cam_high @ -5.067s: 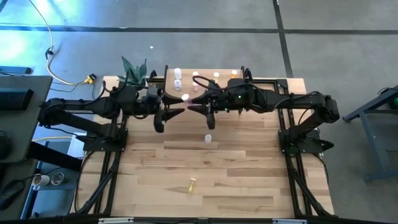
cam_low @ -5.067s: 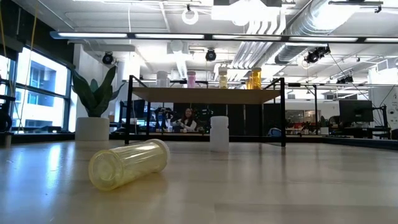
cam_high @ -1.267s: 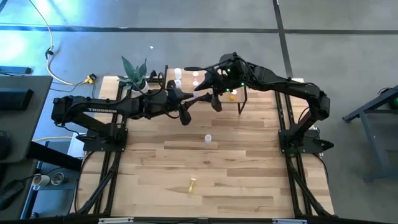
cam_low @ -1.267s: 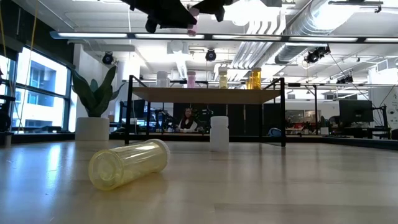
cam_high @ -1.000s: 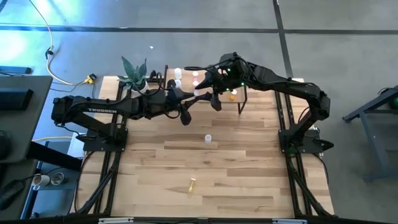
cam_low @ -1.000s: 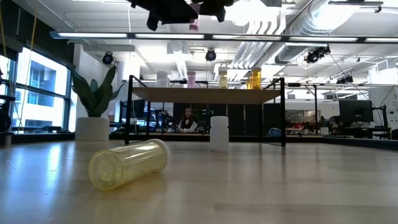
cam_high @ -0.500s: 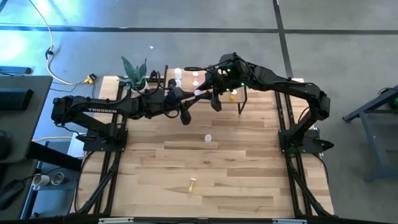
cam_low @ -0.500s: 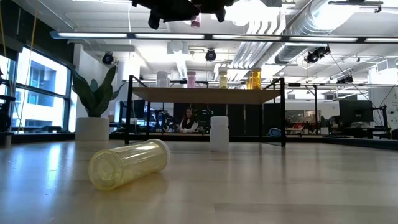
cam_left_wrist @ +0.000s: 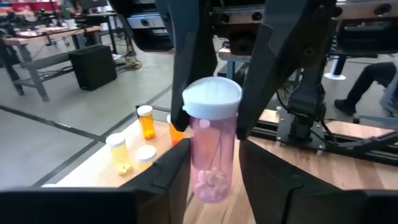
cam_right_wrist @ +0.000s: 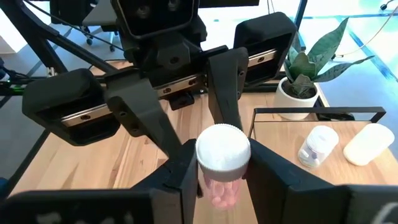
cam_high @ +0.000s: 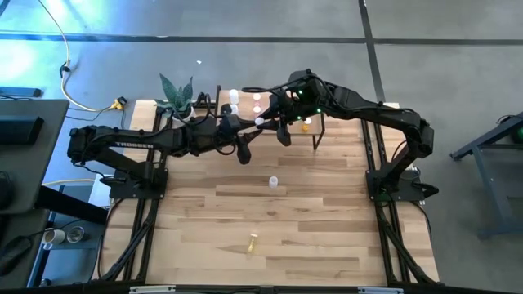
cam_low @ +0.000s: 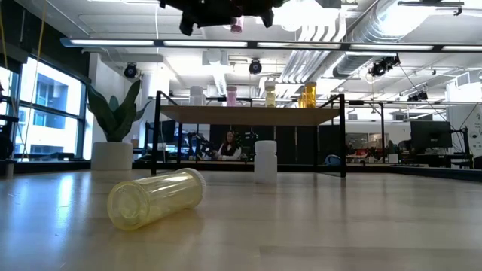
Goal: Pick and place medicine bottles onto shelf by color
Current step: Put the pink pill bottle aligned with the other pink pill bottles on the shelf
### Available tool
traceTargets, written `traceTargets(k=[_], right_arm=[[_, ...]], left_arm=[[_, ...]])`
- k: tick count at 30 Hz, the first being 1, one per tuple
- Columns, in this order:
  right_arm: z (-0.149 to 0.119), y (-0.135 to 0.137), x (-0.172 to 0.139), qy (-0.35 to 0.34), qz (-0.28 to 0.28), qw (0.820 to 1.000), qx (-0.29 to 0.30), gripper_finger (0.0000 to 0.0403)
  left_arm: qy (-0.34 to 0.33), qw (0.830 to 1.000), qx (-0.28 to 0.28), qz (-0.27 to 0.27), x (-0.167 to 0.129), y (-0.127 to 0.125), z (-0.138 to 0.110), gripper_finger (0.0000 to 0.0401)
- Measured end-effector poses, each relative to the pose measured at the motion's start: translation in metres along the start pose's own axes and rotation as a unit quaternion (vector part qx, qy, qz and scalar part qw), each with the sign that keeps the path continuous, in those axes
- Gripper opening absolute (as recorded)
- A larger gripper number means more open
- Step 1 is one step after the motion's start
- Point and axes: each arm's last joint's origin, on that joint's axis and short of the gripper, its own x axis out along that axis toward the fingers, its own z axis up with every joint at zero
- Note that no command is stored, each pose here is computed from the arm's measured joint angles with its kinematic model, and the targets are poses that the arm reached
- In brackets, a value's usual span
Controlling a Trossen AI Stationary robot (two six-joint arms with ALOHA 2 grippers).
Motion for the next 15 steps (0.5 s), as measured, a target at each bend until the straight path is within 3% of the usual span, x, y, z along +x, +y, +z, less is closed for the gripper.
traceTargets(k=[8,15], right_arm=[[0.000,0.000,0.000,0.000,-0.001,1.000,0.000,0.0101],[0.001,-0.003,-0.004,-0.003,-0.009,1.000,0.001,0.0101]], left_arm=[[0.001,1.000,0.002,-0.008,-0.002,0.000,0.001,0.0187],[-0.003,1.000,0.005,-0.004,-0.018,0.005,0.011,0.0209]])
